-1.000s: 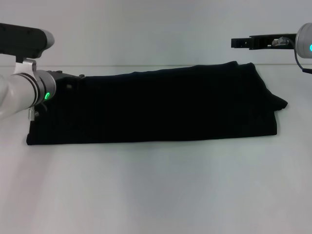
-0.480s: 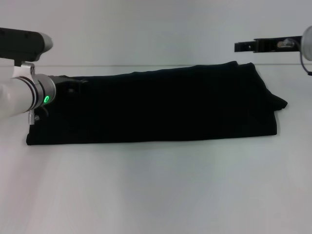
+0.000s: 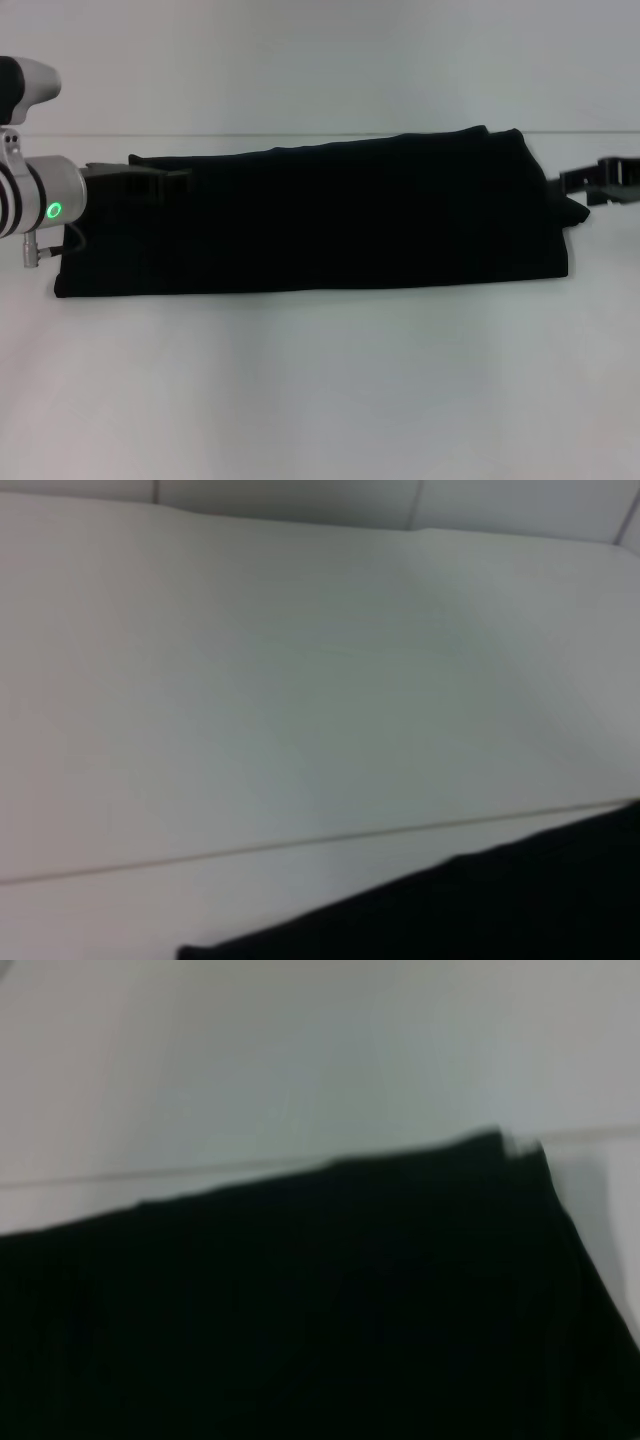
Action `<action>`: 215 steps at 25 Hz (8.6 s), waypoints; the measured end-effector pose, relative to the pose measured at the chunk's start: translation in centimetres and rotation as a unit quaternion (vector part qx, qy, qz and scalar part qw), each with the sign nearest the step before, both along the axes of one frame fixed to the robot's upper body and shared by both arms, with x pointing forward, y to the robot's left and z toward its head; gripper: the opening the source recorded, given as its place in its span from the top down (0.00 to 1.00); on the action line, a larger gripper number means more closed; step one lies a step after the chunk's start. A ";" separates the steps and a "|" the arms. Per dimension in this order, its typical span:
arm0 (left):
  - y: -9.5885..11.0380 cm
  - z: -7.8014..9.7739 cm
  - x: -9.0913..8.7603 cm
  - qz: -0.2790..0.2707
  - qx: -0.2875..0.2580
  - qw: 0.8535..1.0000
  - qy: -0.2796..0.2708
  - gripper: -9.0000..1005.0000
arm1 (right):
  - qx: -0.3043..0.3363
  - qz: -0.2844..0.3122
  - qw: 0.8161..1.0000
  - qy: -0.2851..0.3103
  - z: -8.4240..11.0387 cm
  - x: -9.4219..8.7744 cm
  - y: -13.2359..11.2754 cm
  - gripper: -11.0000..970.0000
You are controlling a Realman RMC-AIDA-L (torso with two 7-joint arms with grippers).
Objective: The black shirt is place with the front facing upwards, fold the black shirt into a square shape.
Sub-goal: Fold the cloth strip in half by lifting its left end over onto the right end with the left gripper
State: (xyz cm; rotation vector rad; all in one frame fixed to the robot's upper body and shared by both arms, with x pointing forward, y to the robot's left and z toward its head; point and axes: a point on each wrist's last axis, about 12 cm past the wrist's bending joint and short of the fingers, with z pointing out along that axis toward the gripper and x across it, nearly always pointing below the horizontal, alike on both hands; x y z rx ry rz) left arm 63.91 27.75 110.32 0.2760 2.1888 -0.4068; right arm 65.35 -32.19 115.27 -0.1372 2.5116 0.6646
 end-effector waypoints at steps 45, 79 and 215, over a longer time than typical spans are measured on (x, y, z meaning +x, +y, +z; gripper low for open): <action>1.8 -0.1 -1.1 0.006 -0.016 1.000 0.007 0.36 | -0.058 -0.028 0.998 0.005 -5.3 -0.1 3.2 0.67; 1.8 0.4 -0.7 0.008 -0.014 1.000 -0.001 0.35 | -0.051 -0.048 0.997 0.009 -5.8 -0.4 2.6 0.58; -5.7 -2.5 3.3 0.012 0.129 0.991 -0.030 0.68 | 0.138 0.011 0.985 -0.102 -0.1 -4.2 -0.9 0.15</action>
